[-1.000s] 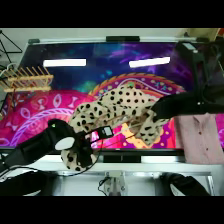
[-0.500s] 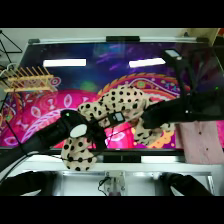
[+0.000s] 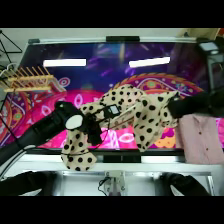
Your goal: Fold the shirts.
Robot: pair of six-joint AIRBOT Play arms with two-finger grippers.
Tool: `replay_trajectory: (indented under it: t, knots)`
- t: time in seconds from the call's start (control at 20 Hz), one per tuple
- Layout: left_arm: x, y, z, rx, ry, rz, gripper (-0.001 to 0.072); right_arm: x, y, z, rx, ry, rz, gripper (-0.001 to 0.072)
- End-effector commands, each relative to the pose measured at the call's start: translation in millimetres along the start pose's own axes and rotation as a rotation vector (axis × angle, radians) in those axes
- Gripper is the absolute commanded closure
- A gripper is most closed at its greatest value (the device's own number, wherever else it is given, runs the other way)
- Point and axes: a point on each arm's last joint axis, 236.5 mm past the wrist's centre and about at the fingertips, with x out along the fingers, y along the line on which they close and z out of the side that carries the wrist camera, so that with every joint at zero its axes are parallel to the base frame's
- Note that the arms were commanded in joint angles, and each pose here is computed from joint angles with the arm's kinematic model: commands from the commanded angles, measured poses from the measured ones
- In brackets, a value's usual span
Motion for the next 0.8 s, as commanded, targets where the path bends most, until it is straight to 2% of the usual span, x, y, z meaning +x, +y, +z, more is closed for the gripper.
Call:
replay_trajectory:
  t: [0.0,0.15,0.35,0.45,0.6,0.75]
  knots:
    - [-7.2,4.1,-14.9,0.03,0.052,0.02,0.0668,14.1,-79.0,-3.3,-0.012,0.041,-0.167,0.011]
    - [-14.9,6.1,-15.1,0.067,0.039,0.037,0.0668,49.3,-88.5,9.8,-0.17,0.047,-0.079,0.011]
    - [-13.5,5.7,-16.0,0.085,0.046,0.034,0.0668,94.4,-51.8,9.5,-0.804,0.09,0.165,0.011]
    - [-13.4,6.0,-16.0,0.093,0.047,0.034,0.0668,110.2,-32.4,5.4,-1.002,0.076,0.294,0.011]
    - [-13.2,6.9,-13.7,0.1,0.037,0.038,0.0668,123.8,-8.7,-7.4,-1.146,0.069,0.471,0.011]
    - [-13.0,8.0,-10.8,0.128,0.026,0.043,0.0668,140.9,-1.5,-12.8,-1.177,0.081,0.551,0.0111]
